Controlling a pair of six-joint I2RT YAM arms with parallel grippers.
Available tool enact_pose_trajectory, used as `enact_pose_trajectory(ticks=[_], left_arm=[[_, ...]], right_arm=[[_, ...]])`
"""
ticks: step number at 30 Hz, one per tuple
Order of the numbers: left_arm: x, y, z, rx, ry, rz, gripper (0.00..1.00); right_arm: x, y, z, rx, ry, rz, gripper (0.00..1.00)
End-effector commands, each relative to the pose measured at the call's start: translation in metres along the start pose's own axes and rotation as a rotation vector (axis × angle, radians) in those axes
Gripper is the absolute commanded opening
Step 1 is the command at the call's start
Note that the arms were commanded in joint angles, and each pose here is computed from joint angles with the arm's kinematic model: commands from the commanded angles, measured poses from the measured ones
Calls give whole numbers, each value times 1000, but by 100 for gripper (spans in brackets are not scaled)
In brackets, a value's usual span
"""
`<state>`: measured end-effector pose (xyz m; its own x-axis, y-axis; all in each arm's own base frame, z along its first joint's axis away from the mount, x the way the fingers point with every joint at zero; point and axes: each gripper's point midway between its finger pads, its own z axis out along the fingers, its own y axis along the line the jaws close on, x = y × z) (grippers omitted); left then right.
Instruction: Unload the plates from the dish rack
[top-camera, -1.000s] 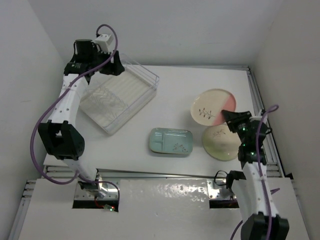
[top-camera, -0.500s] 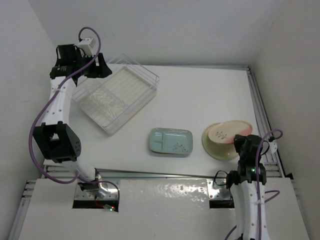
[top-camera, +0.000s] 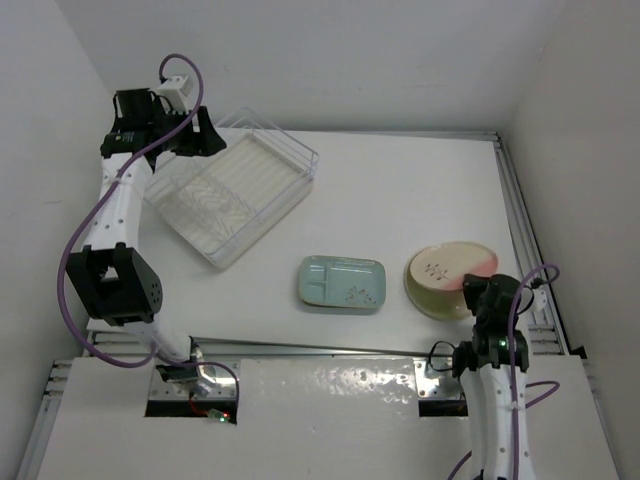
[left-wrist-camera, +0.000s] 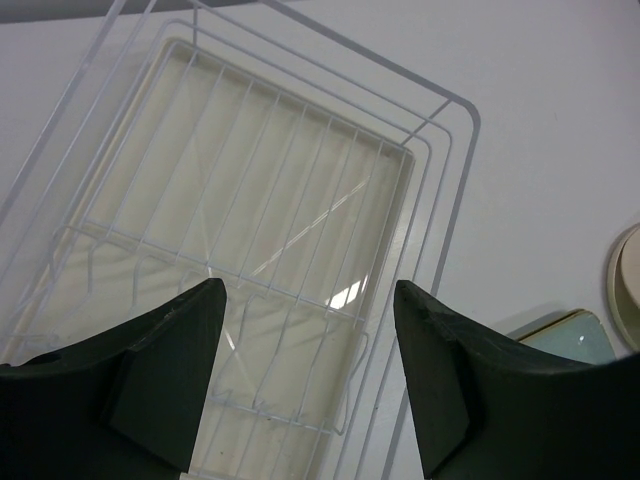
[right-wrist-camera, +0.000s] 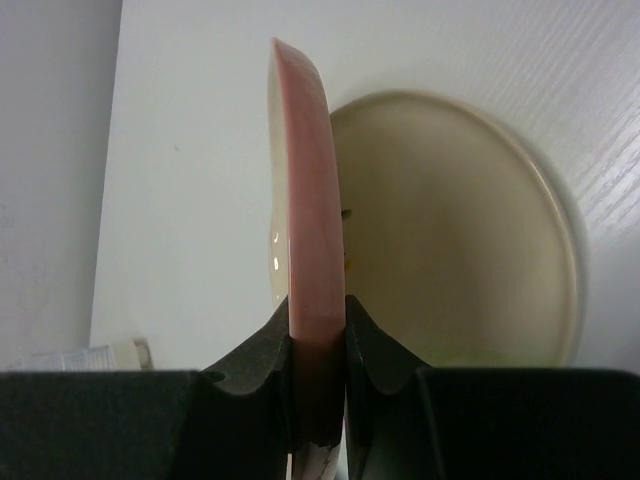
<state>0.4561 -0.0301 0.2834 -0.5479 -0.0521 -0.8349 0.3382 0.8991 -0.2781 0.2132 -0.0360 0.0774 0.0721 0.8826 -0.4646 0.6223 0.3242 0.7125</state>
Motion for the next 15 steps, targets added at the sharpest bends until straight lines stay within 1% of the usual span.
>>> enact_pose_trajectory(ticks=[1,3,4,6,7,8,9,10,12,15], left_arm=[[-17,-11,-12,28,-57,40,66],[-16,-12,-11,39,-53,40,66],[-15,-12,-10,43,-51,38,66],[-14,-11,-9,43,-48,36,66],[-14,-11,-9,43,-49,34,66],[-14,-10,-8,41,-47,30,66],[-14,-11,-7,46,-47,29,66],[-14,-11,-7,47,-47,26,66],[-14,-12,-6,54,-48,26,66],[-17,-12,-7,52,-57,26,66]], right_arm=[[-9,40,-8,-148,-8,67,0],[-11,37,-10,-131,-13,52,0],[-11,25,-10,-79,-21,41,0],[-16,14,-13,-25,-50,42,0],[-18,7,-13,6,-61,40,4],[-18,-5,-15,61,-71,32,14],[-18,-10,-15,85,-73,28,26],[-15,-20,-16,125,-63,12,45],[-11,-36,-16,190,-52,-5,51],[-1,-58,-13,275,-20,-12,55]])
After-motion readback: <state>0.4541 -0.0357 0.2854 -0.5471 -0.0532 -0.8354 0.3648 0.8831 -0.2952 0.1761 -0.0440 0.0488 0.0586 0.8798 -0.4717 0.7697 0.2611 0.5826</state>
